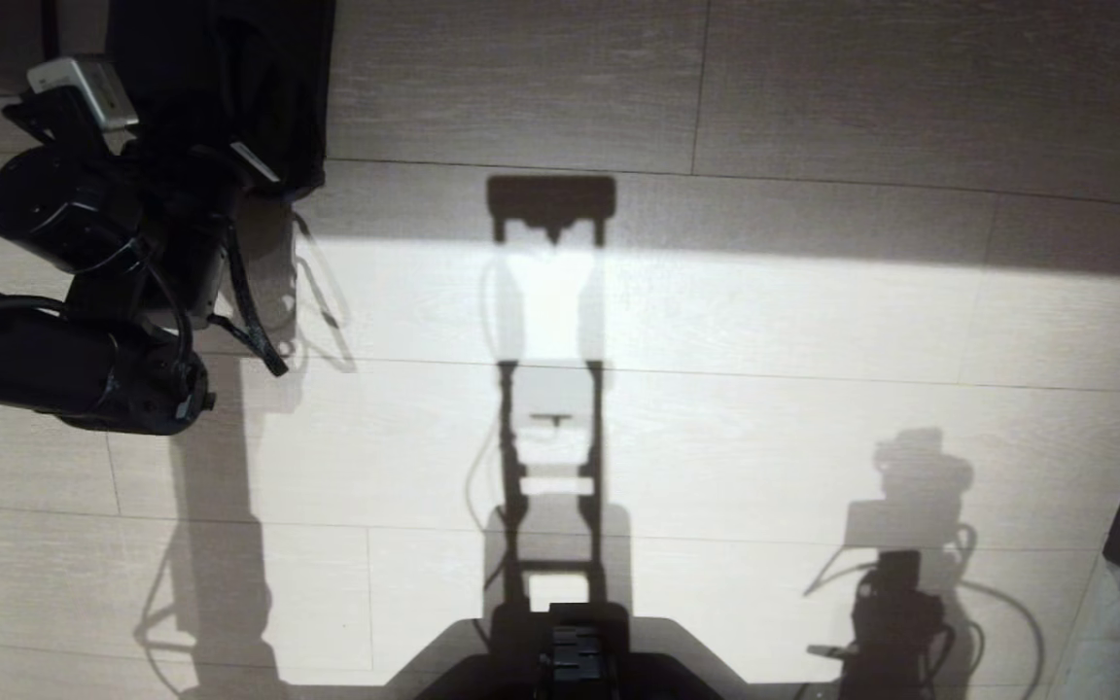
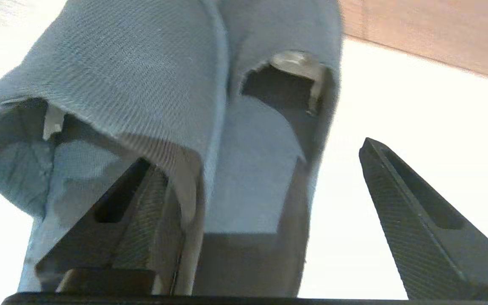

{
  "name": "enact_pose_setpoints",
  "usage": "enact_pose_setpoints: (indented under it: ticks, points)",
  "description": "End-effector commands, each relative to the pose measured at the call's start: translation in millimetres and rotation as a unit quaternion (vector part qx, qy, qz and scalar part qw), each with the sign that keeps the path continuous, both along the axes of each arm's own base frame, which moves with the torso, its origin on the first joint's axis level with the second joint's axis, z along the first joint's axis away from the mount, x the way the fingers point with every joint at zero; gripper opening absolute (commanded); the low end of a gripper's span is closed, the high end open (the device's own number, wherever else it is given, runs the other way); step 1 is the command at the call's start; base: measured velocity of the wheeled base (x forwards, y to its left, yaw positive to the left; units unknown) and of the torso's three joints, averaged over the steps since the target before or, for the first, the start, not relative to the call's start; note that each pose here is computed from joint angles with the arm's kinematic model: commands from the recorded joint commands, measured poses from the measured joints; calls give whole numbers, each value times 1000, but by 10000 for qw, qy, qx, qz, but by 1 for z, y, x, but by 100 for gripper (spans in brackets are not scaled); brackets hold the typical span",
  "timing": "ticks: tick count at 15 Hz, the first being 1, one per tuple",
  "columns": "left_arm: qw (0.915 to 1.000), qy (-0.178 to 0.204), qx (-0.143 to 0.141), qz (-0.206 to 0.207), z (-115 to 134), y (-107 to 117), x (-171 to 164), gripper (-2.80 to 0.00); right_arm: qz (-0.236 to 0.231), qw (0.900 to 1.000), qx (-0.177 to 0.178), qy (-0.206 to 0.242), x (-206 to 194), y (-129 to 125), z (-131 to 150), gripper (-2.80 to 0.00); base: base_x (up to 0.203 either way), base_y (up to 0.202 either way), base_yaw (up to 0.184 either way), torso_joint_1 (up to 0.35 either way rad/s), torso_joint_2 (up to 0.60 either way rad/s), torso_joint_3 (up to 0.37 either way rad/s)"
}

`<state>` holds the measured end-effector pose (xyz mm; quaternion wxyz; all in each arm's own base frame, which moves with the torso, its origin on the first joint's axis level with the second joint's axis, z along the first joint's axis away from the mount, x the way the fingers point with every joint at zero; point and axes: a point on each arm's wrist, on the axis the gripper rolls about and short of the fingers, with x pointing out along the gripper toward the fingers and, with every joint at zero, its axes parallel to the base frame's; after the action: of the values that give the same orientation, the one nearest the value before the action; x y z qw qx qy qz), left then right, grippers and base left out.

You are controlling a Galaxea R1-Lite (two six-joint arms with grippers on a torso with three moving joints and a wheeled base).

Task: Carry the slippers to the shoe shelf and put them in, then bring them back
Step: Place the slippers on the floor

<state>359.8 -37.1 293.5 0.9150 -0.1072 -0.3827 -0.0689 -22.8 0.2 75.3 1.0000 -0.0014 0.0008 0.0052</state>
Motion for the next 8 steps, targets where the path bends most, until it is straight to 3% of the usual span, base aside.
enact_pose_setpoints:
  ticks: [1, 8]
  points:
    - [10000, -26, 12, -26, 10, 5, -30, 0, 9, 10000, -2, -9, 0, 0, 0, -280, 0, 0, 0, 0, 0, 0]
    - [9985, 469, 245, -131, -14, 5, -40, 0, 9, 10000, -2, -9, 0, 0, 0, -280, 0, 0, 0, 0, 0, 0]
